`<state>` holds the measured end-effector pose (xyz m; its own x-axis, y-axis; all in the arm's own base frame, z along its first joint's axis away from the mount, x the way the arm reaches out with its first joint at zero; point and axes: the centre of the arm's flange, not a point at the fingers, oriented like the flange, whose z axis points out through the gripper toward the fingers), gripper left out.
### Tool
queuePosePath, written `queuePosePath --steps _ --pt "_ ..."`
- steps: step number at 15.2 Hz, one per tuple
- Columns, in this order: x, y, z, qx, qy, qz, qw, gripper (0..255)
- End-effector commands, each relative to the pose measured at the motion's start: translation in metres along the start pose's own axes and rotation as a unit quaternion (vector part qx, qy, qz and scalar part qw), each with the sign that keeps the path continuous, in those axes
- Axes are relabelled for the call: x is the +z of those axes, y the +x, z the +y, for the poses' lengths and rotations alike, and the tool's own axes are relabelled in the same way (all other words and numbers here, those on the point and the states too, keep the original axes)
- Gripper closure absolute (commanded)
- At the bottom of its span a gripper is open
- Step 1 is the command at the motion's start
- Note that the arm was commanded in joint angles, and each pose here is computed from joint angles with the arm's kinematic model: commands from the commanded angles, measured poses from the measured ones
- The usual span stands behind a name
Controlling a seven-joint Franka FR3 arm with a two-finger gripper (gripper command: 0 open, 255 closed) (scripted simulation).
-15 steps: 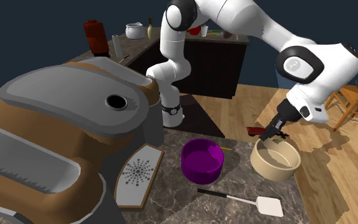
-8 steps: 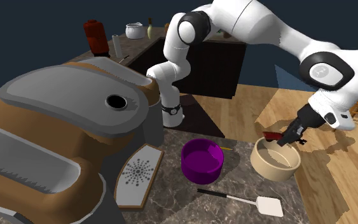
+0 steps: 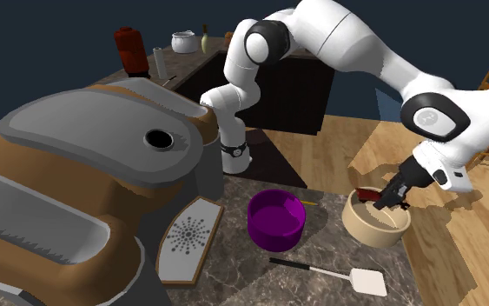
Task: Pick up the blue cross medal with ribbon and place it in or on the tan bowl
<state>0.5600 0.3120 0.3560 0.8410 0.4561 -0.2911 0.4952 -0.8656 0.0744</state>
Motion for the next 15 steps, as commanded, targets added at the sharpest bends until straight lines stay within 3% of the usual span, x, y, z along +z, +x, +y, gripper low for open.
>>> queuePosePath --steps 1,4,11,12,15 --pt "0.010 0.002 -0.001 0.000 0.000 0.000 1.0000 255" --pt "0.025 0.007 -0.002 0.000 0.000 0.000 1.0000 255" --pt "0.025 0.007 -0.002 0.000 0.000 0.000 1.0000 255" --pt "0.025 0.007 -0.002 0.000 0.000 0.000 1.0000 0" --pt "0.025 0.007 -0.002 0.000 0.000 0.000 1.0000 0"
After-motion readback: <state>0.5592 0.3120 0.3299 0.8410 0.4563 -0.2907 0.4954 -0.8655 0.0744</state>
